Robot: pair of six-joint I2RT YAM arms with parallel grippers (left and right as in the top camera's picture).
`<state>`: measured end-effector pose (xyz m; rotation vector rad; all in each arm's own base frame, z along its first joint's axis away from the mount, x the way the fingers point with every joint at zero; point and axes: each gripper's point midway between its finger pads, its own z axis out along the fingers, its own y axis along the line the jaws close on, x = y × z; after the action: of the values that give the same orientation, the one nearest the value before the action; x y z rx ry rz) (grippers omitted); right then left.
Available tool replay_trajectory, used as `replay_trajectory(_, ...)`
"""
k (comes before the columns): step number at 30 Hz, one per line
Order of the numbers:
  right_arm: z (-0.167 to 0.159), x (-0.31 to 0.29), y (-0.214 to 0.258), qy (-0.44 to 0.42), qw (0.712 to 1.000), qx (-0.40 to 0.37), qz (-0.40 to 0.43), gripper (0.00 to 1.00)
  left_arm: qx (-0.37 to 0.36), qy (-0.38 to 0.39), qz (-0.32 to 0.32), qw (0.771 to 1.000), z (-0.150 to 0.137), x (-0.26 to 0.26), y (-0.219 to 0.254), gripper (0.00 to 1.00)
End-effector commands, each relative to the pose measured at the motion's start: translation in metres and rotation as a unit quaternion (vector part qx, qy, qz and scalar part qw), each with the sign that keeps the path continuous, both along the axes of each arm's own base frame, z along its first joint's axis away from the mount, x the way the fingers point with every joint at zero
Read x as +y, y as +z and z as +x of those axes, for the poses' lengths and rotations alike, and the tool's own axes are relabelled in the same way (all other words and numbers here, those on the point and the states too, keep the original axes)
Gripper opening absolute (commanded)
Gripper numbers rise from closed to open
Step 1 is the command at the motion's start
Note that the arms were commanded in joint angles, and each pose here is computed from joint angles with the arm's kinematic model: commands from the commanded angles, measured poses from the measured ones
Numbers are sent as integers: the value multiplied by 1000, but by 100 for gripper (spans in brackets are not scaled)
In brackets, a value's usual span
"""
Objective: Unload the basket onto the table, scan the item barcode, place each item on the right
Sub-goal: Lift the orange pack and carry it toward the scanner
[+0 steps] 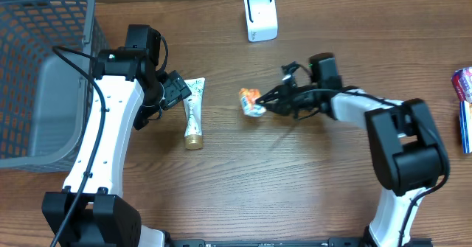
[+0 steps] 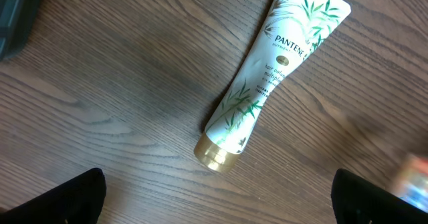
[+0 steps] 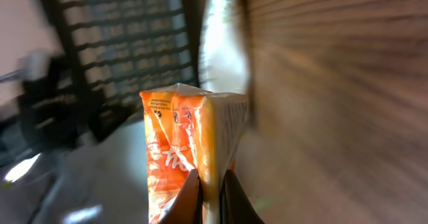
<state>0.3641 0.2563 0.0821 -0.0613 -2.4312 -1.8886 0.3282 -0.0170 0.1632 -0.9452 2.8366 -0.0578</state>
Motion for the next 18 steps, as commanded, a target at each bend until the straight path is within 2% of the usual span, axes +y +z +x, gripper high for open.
replay_trajectory(1,-21,-7,38,78,991,-5,106,4,9,9,8,1000,-2,6,-6,100)
replay_trajectory(8,-17,-21,50,84,987,-20,134,4,7,8,6,1000,-1,5,-6,100)
replay_trajectory(18,21,-53,78,41,990,-31,129,4,0,9,6,1000,3,5,-5,100)
